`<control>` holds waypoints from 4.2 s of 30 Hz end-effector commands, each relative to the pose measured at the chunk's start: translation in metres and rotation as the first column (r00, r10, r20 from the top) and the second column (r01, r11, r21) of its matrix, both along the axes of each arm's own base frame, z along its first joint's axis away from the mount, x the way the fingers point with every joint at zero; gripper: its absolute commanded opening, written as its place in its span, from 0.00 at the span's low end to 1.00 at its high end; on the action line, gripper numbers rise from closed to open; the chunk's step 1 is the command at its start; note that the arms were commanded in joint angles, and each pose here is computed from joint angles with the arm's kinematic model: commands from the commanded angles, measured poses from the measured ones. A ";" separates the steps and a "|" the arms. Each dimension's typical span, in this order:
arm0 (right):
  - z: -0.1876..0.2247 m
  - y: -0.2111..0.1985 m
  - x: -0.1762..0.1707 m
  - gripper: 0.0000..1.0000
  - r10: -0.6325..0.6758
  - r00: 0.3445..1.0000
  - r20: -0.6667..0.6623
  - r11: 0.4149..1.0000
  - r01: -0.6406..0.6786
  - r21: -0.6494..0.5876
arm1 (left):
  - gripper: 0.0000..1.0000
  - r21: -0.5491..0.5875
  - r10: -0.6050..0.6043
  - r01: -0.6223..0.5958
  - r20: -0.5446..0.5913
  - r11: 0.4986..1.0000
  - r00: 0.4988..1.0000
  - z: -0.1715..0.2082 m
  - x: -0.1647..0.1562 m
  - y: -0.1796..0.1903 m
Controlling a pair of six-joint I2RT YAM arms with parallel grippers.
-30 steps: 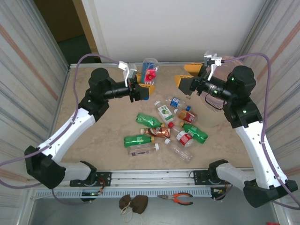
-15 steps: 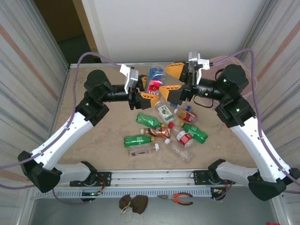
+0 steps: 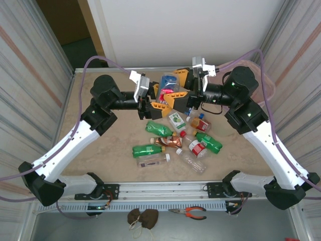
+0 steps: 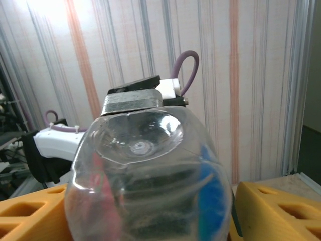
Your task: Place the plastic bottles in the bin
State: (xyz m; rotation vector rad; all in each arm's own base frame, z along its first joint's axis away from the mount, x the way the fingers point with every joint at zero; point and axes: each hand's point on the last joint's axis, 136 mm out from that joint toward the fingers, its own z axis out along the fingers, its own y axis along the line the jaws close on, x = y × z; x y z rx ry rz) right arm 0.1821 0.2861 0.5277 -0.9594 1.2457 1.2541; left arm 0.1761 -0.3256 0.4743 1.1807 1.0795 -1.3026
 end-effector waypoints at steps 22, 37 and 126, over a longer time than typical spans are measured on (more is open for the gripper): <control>0.018 -0.009 -0.008 0.46 -0.042 0.996 0.077 0.999 0.039 0.029 | 0.60 -0.041 0.014 -0.011 0.066 0.999 0.998 0.018 -0.012 0.008; 0.001 -0.068 0.059 0.47 -0.466 0.881 0.076 0.877 0.472 -0.091 | 0.84 0.033 0.251 -0.254 0.075 0.967 0.965 -0.010 0.008 0.028; -0.170 -0.384 0.161 0.73 -0.675 -0.593 -0.440 -0.242 0.740 -0.627 | 0.67 0.748 0.187 -0.241 0.158 0.618 0.970 -0.240 -0.005 0.069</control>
